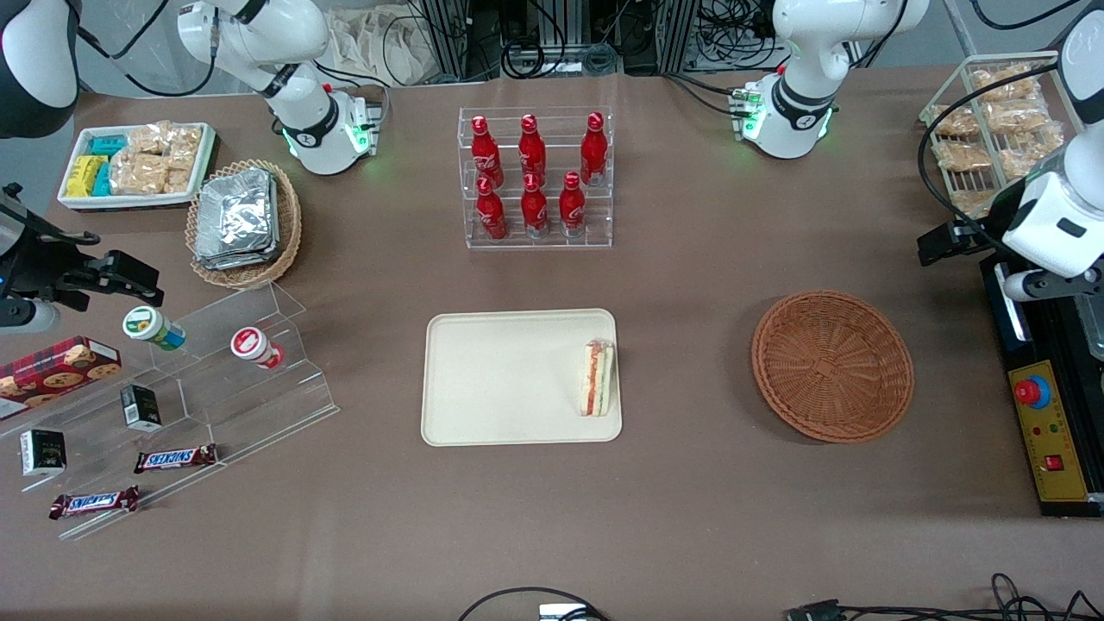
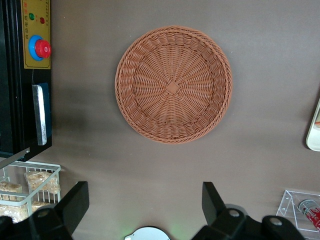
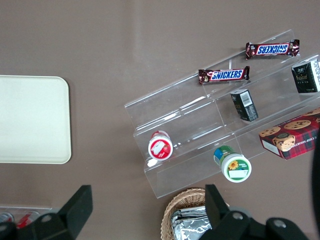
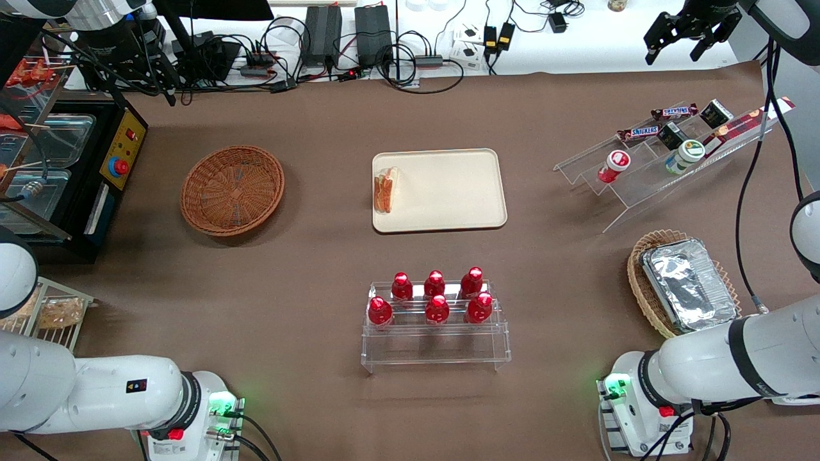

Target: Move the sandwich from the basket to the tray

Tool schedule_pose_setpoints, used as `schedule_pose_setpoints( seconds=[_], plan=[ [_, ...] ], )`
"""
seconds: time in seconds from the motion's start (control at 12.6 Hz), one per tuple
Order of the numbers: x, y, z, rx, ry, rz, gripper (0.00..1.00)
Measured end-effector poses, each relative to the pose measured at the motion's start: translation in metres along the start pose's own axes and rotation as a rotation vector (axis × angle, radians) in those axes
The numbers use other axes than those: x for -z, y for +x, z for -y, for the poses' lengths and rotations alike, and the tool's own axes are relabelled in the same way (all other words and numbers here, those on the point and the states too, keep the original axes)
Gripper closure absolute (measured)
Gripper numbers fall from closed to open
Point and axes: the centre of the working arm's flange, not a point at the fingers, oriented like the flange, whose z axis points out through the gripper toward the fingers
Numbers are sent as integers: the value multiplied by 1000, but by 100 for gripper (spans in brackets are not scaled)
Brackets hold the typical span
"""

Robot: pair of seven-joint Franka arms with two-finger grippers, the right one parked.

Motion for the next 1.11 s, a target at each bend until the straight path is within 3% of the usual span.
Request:
schedule_pose_setpoints(
  seconds=[0.56,1.11],
  plan=[
    [5,3,-2,-94,-4,-41,0],
    [3,3,-2,-97,-4,-39,0]
  ],
)
